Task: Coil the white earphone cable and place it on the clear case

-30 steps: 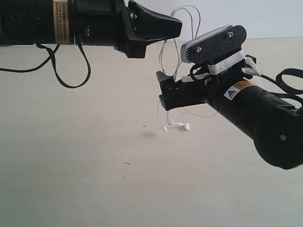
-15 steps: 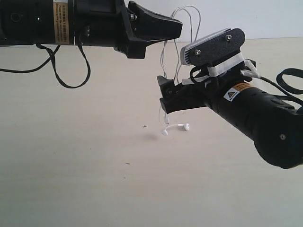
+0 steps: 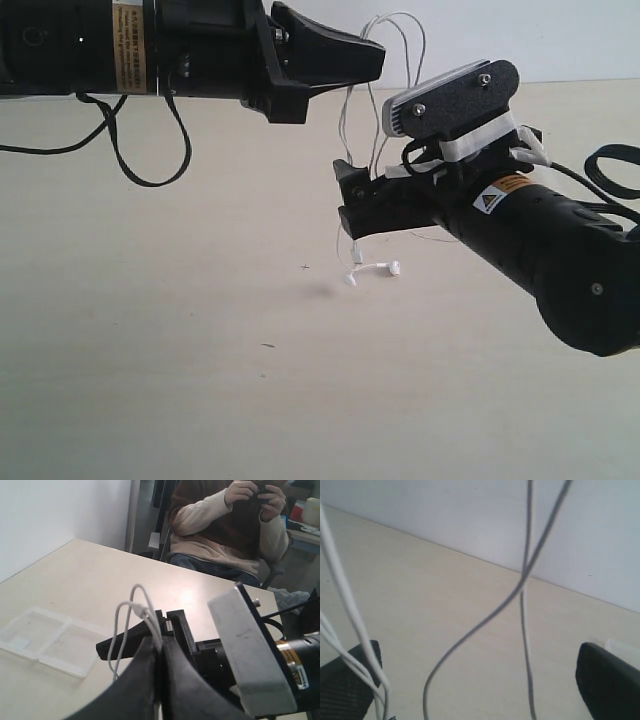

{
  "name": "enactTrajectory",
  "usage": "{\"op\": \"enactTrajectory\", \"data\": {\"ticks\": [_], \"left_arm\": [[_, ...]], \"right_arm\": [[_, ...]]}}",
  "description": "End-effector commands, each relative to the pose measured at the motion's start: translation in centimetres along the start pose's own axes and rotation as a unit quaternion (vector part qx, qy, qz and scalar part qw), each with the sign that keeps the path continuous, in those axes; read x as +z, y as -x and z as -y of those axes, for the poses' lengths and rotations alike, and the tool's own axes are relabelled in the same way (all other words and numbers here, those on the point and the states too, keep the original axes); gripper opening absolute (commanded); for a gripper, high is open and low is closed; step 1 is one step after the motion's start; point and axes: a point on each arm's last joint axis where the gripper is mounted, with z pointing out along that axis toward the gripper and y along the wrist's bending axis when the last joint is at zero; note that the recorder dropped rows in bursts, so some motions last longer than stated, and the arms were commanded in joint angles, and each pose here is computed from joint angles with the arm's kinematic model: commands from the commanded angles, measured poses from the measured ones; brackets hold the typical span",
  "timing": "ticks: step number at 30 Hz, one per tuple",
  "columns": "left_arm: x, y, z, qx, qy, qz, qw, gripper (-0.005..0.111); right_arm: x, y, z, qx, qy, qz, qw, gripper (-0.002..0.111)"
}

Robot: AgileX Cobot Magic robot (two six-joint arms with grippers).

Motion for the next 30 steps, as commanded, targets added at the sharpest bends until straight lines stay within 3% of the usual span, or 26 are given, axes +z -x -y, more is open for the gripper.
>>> {"op": "enactTrajectory", "data": {"ticks": [1,13,20,23,28,30], "left_arm": [[-0.2,0.7,0.2,-0.003,-0.005,0.016,1.000,0.000],[-0.2,0.8,0.3,-0.004,-0.010,0.018,1.000,0.000],[-0.6,1.4,0.7,0.005,-0.010,0.025,1.000,0.000],[-0.8,1.8,0.9,0.010,-0.010,0.030,0.999,0.000],[-0.8,1.8,0.9,0.010,-0.008,0.029,1.000,0.000],[-0.8,1.8,0.9,0.011,-0.008,0.028,1.000,0.000]], "right_arm": [[0.1,0.0,0.1,0.006,-0.007,-0.004,1.000,0.103],[0.1,-0.4,0.1,0.015,-0.002,-0.028,0.999,0.052],[0.1,-0.2,-0.3,-0.013,0.017,-0.018,1.000,0.051],[0.1,-0.2,-0.3,-0.014,0.017,-0.017,1.000,0.043],[0.1,-0.3,-0.3,-0.014,0.018,-0.020,1.000,0.008],[0.1,-0.3,-0.3,-0.013,0.018,-0.020,1.000,0.000]]}}
